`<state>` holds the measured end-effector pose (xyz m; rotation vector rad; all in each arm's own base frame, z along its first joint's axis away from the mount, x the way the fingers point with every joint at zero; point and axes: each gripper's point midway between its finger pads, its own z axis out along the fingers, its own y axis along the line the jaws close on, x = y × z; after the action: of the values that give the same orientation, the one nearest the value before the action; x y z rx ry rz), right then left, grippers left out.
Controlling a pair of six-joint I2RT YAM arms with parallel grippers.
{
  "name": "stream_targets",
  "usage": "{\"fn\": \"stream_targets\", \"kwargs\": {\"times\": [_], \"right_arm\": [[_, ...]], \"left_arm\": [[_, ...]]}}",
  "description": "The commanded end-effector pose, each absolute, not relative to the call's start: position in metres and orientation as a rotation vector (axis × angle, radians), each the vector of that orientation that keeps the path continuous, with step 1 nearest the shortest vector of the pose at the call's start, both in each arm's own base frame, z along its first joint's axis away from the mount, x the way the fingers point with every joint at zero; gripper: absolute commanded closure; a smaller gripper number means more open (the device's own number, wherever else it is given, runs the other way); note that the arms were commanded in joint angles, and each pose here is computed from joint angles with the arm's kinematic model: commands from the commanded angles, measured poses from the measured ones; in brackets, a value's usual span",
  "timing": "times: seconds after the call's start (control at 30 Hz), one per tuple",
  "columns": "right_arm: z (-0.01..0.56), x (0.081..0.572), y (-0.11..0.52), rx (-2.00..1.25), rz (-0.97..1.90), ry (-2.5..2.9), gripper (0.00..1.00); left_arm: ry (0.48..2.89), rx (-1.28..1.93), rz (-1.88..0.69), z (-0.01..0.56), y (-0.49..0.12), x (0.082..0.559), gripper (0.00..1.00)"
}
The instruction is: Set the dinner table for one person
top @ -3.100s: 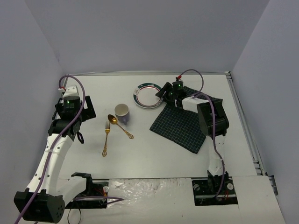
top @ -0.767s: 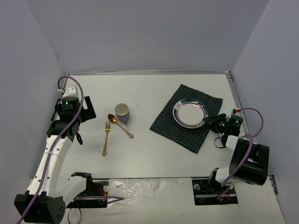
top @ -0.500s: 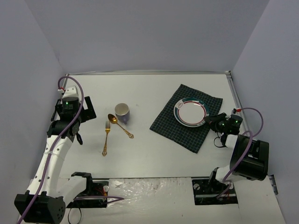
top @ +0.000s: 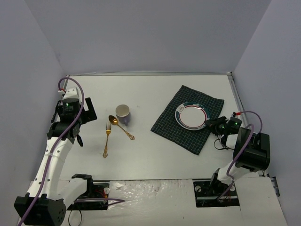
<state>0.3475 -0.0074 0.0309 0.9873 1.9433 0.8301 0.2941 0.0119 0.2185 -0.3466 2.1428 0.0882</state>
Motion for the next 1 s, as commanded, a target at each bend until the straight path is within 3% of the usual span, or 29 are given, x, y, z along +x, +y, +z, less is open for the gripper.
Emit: {"fn": "stream_targets", "kwargs": {"times": [0.0, 0.07, 0.13, 0.3, 0.53, 0.7, 0.97], "right_arm": [[0.05, 0.365, -0.017, 0.876, 0.802, 1.852, 1.0], [0.044, 0.362, -0.018, 0.887, 0.784, 1.872, 0.99], [0.04, 0.361, -0.021, 0.892, 0.753, 1.886, 0.91], [0.046, 0.359, -0.032, 0.878, 0.655, 1.903, 0.6], [0.088, 0.351, -0.055, 0.848, 0.379, 1.911, 0.25], [0.155, 0.353, -0.049, 0.724, 0.167, 1.851, 0.14], [0.222, 0.365, 0.042, 0.35, 0.245, 1.826, 0.12]], "left_arm": [[2.057, -0.361, 0.057, 0.239, 0.012, 0.302, 0.03], [2.056, -0.36, 0.056, 0.239, 0.012, 0.302, 0.03], [2.058, -0.36, 0.056, 0.238, 0.012, 0.302, 0.03], [2.061, -0.36, 0.057, 0.238, 0.012, 0.303, 0.03], [2.062, -0.348, 0.041, 0.237, 0.009, 0.304, 0.03], [2.064, -0.338, 0.021, 0.237, 0.006, 0.305, 0.03], [2.069, -0.297, -0.033, 0.236, -0.004, 0.307, 0.03]]}}
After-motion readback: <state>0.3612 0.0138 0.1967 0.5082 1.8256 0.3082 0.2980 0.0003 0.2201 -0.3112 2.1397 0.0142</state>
